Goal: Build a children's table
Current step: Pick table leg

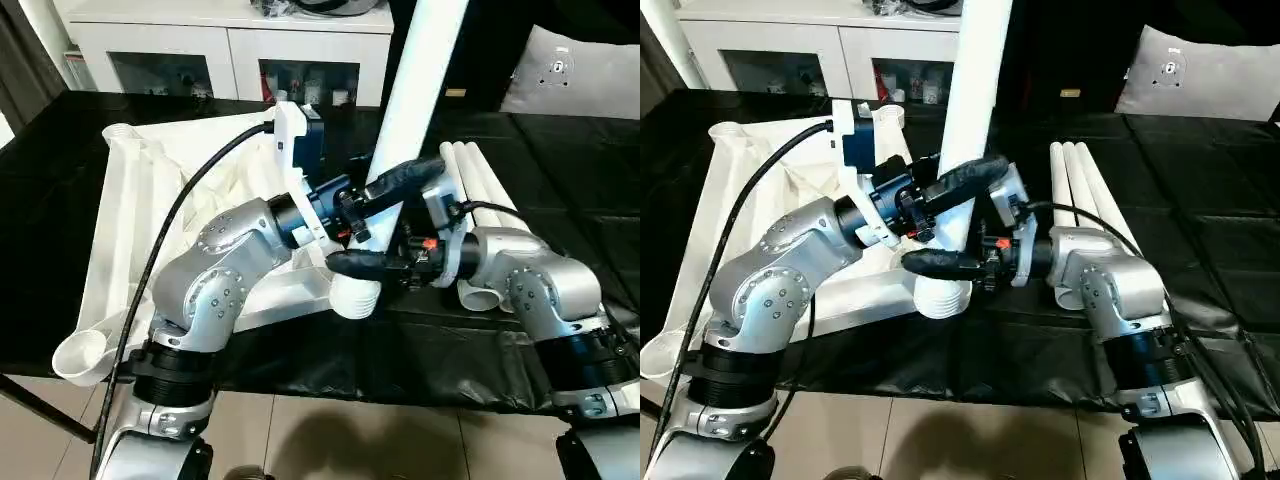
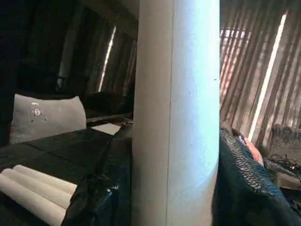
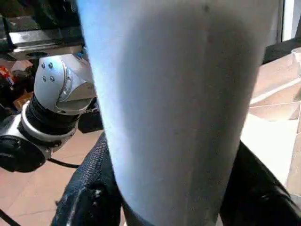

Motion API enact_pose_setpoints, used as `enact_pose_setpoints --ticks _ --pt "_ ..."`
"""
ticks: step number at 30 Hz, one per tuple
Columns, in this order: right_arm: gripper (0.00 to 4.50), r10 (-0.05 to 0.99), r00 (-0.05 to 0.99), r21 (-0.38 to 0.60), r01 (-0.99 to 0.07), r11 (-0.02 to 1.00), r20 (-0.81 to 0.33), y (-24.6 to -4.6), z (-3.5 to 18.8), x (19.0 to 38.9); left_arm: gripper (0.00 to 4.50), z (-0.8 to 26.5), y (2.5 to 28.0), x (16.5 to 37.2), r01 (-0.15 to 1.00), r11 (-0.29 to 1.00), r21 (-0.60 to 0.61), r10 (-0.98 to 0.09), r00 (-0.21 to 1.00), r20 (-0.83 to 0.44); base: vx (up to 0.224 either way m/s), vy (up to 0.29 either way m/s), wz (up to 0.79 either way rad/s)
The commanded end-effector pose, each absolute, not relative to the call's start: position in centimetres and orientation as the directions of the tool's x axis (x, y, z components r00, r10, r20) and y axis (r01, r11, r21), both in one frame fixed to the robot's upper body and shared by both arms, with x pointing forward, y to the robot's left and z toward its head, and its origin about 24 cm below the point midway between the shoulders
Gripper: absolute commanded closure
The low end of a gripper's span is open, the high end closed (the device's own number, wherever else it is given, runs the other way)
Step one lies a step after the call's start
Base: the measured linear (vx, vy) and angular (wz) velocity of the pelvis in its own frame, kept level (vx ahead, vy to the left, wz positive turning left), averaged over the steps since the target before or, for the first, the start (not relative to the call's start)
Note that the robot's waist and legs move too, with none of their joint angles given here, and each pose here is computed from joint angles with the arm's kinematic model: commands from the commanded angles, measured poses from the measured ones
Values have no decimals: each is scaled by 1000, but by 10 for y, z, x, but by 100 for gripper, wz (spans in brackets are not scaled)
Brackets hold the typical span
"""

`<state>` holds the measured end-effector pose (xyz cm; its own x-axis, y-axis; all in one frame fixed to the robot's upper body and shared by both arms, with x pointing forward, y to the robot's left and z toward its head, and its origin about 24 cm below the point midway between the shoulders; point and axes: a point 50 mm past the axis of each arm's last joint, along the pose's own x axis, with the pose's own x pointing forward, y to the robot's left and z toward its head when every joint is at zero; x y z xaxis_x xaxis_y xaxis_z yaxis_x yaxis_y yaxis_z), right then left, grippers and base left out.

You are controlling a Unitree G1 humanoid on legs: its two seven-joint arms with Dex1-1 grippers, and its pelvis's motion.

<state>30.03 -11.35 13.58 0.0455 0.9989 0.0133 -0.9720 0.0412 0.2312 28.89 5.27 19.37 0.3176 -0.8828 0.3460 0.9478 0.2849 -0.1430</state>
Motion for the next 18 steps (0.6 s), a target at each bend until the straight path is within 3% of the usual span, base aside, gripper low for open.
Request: enact_pose_setpoints --ticks 1,6,9,18 --pt "240 996 88 236 -968 88 -10 -117 133 303 268 195 51 286 955 268 -124 -888 295 352 0 0 0" --pt "258 992 123 215 -969 124 -19 -114 132 305 268 195 51 286 955 270 -121 -890 296 346 0 0 0" --pt "189 990 136 206 -969 139 -29 -114 131 307 268 194 51 286 956 272 -115 -894 295 339 0 0 0" --pt "117 992 125 224 -967 125 -12 -126 137 306 268 193 50 287 956 272 -109 -896 293 334 0 0 0"
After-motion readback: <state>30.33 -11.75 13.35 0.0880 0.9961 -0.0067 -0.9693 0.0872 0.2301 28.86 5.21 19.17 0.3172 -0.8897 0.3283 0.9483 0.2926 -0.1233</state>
